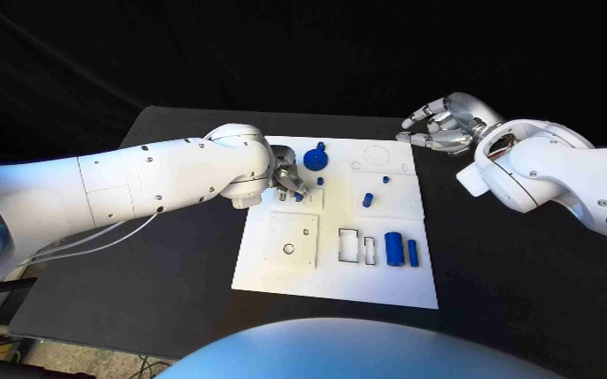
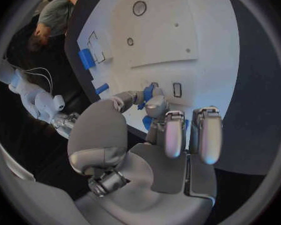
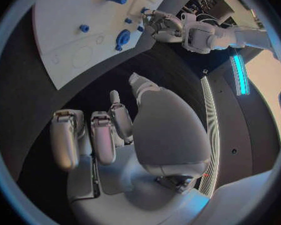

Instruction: Assemble the parts on the task board

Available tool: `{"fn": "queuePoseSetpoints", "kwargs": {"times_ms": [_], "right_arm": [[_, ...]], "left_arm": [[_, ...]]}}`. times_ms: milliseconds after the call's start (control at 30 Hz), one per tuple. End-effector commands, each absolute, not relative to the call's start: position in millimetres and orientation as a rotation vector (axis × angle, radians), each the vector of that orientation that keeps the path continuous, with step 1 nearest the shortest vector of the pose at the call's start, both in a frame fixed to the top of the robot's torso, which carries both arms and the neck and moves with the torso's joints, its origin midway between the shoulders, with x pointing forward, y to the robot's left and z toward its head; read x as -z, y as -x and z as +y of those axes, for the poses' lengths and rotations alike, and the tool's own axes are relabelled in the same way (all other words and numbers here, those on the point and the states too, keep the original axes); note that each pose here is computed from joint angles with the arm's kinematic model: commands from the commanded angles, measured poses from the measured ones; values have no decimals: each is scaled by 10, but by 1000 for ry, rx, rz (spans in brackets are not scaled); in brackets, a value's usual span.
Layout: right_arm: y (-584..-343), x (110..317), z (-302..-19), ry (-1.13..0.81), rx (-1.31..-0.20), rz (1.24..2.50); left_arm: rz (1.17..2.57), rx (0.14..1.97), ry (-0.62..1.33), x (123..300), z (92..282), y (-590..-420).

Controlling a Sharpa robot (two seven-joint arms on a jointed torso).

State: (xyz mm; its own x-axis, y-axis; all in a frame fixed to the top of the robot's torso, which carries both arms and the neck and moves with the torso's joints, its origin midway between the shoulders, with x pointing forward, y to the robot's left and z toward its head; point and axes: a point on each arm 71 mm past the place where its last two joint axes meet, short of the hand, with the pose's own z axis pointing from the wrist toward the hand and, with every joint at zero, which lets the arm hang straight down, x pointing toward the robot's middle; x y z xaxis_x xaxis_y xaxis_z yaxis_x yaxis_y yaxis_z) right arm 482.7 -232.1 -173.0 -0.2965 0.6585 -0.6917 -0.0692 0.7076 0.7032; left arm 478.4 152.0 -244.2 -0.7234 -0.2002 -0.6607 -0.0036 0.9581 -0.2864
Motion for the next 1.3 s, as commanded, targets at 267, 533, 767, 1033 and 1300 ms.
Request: {"fn": "queuePoseSetpoints", "kwargs": {"times_ms": [267, 533, 767, 1033, 1300], "right_arm": [[-4825, 1732, -2316, -456, -769, 1738], [-4825, 1736, -2315, -456, -768, 1740], [-4825, 1738, -2315, -456, -768, 1741], [-4824, 1738, -2314, -456, -768, 1740], [-4823, 1737, -2311, -456, -769, 1740]], "left_arm": [[2366, 329, 81, 2449, 1506, -4770], [2393, 309, 58, 2465, 1515, -4756], [2401, 306, 49, 2469, 1511, -4751], [2402, 308, 45, 2472, 1494, -4754], [2413, 308, 48, 2485, 1473, -4767]]}}
